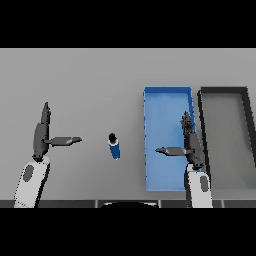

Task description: Pick up the blue pipe and place it into the blue bin.

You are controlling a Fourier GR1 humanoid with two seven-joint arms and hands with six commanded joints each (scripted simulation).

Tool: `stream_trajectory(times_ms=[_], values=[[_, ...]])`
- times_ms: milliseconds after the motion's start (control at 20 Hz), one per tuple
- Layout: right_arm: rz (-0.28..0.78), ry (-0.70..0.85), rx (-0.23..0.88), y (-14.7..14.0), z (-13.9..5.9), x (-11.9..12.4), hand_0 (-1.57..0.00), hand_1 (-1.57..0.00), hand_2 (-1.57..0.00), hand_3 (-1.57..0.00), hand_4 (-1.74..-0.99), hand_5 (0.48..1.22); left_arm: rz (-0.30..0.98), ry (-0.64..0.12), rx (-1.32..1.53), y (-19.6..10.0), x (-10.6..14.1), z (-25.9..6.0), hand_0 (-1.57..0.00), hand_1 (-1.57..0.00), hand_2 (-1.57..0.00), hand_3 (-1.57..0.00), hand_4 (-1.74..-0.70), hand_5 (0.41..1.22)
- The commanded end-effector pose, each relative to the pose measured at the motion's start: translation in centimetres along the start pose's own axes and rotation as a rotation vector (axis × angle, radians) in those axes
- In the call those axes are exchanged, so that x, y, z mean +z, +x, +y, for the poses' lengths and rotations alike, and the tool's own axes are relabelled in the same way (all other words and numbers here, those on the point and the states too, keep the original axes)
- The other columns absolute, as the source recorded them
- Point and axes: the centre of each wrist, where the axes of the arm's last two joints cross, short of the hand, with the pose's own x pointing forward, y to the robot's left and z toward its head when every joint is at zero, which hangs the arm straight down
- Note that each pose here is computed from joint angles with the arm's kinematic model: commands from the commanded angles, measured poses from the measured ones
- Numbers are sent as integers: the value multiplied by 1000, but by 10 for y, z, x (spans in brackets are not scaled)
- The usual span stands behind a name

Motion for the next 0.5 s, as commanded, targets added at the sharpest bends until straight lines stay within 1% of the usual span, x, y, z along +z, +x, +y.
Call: stream_trajectory(times_ms=[0,250,300,350,450], values=[[1,-2,0,0,-1,0,1,1,1,1,-1205,629,-4,0,1,0,0,-1,1,1,1,1,-966,593],[12,-2,0,-1,-8,-3,1,1,1,1,-1205,629,-7,-5,2,5,-6,-8,1,1,1,1,-966,593],[-80,30,136,2,-22,6,1,1,1,1,-1205,629,-45,-115,-76,-2,2,6,1,1,1,1,-966,593],[-128,53,220,7,-29,12,1,1,1,1,-1201,628,-52,-182,-119,-8,5,17,1,1,1,1,-963,592],[-140,90,296,9,-30,19,1,1,1,1,-1197,626,-62,-258,-159,-12,7,29,1,1,1,1,-959,590]])
